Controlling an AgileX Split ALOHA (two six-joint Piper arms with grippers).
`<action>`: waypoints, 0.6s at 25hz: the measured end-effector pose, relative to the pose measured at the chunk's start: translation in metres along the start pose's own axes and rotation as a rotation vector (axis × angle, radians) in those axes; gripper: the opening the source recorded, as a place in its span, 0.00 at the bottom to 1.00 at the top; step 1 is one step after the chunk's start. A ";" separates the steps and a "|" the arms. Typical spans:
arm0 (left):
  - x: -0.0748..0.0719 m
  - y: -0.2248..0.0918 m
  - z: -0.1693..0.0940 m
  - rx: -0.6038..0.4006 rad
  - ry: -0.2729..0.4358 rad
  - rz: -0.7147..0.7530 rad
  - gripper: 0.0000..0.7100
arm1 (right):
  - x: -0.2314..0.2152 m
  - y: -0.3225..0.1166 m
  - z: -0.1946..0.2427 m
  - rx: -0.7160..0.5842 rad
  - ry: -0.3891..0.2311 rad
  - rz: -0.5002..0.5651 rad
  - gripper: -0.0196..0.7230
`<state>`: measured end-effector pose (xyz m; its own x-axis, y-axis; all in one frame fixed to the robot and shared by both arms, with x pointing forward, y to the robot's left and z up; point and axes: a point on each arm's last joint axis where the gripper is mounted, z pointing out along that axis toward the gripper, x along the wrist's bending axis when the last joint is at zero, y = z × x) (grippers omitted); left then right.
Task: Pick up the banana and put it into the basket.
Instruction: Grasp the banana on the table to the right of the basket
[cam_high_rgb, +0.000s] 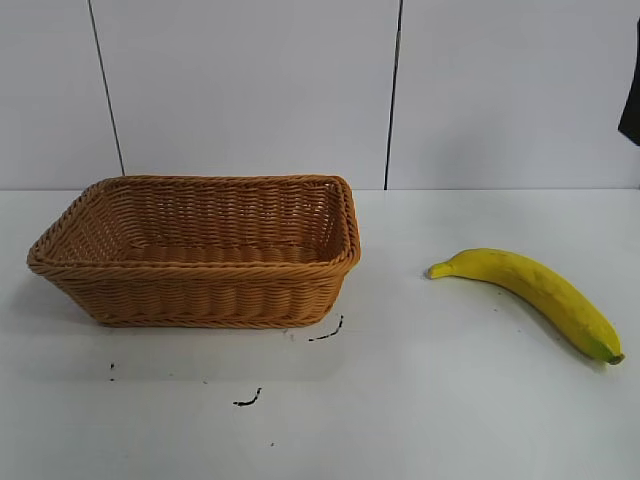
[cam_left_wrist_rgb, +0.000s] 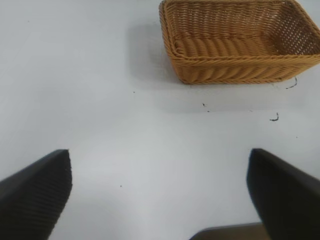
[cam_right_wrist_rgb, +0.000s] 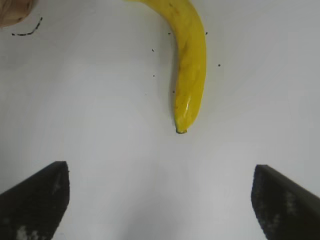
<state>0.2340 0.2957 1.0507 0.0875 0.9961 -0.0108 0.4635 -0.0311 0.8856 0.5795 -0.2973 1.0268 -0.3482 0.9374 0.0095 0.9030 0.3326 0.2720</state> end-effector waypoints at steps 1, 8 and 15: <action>0.000 0.000 0.000 0.000 0.000 0.000 0.97 | -0.001 0.001 0.007 0.010 0.003 -0.001 0.96; 0.000 0.000 0.000 0.000 0.000 0.000 0.97 | -0.001 0.010 0.037 0.017 -0.015 -0.043 0.96; 0.000 0.000 0.000 0.000 0.000 0.000 0.97 | 0.013 0.020 0.054 0.018 -0.088 -0.102 0.96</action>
<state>0.2340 0.2957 1.0507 0.0875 0.9961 -0.0108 0.4635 -0.0311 0.8856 0.6070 -0.2728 0.9806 -0.4154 0.9039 -0.1022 0.8688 0.4276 0.2498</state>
